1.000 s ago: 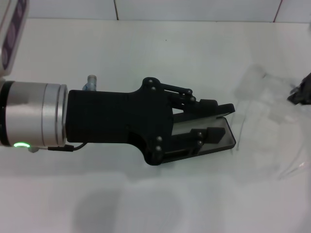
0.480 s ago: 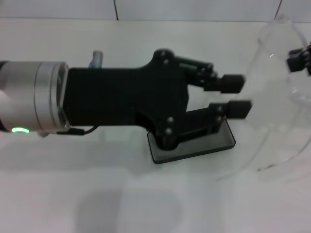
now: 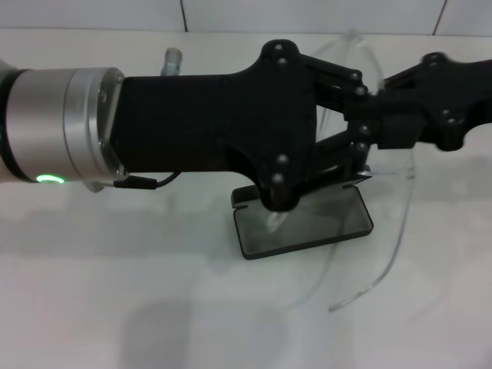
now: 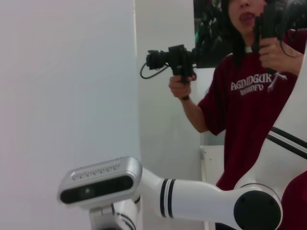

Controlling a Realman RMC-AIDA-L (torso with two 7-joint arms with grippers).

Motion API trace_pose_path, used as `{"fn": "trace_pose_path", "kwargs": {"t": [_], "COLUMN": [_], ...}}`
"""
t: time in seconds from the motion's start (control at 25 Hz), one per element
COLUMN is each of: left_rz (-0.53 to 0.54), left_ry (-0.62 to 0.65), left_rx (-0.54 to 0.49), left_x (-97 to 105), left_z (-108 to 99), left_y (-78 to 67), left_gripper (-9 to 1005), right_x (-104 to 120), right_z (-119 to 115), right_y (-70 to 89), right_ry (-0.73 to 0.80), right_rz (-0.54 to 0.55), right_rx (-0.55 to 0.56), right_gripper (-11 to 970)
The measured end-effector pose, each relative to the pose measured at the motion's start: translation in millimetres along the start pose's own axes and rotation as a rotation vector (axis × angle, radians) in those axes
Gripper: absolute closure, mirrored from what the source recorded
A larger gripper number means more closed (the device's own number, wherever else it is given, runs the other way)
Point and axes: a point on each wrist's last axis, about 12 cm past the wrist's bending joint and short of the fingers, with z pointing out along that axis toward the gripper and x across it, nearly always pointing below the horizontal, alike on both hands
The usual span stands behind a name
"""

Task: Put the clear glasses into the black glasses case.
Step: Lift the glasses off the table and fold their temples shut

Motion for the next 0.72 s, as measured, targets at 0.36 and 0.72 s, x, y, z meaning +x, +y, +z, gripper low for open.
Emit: {"fn": "trace_pose_path", "kwargs": {"t": [0.36,0.72], "left_rz": [-0.001,-0.031], "left_ry": [-0.015,-0.062], "left_rx": [-0.058,-0.109], "left_x": [4.8,16.6], "left_z": [-15.0,-33.3], "left_y": [8.3,15.5], "left_gripper": [883,884], "right_x": [-0.5,0.4], "right_z": [18.3,13.3], "right_y": [-5.7,-3.0], "right_ry": [-0.053,-0.091], "right_rz": [-0.013,-0.022], "right_rx": [-0.073,-0.078], "right_gripper": [840,841]}}
